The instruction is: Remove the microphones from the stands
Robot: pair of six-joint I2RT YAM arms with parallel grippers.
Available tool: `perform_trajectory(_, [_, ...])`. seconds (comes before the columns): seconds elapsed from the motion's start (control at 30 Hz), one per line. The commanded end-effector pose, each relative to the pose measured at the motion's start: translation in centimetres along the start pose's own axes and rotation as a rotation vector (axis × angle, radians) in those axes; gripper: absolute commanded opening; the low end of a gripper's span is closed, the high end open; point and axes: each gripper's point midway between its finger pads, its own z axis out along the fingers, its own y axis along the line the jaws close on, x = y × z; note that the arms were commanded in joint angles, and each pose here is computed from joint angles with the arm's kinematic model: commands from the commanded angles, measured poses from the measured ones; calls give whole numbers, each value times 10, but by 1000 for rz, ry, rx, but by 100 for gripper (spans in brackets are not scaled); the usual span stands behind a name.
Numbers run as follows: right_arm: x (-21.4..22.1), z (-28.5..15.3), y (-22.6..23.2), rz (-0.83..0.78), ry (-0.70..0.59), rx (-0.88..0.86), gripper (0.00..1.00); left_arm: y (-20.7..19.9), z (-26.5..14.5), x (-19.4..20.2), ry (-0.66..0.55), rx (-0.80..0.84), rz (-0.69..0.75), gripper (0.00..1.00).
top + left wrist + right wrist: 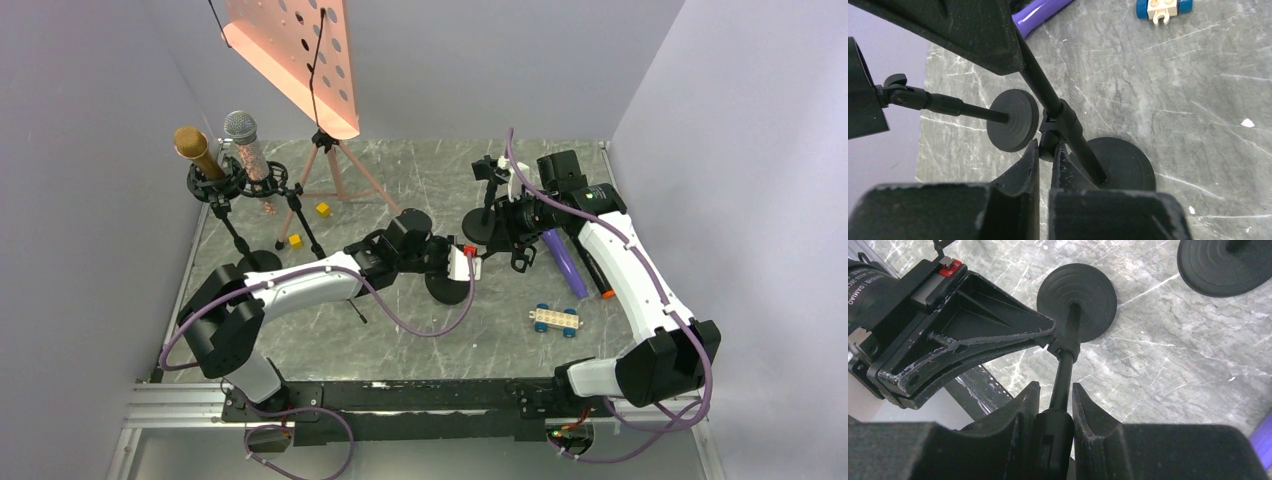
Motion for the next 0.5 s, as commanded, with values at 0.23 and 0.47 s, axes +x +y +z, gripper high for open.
perform_trajectory(0.23, [-18, -21, 12, -161, -130, 24, 0, -4, -19, -62, -178, 309, -721, 0])
perform_trajectory(0.47, [-25, -31, 12, -278, -203, 96, 0, 11, -25, -59, -193, 375, -1089, 0])
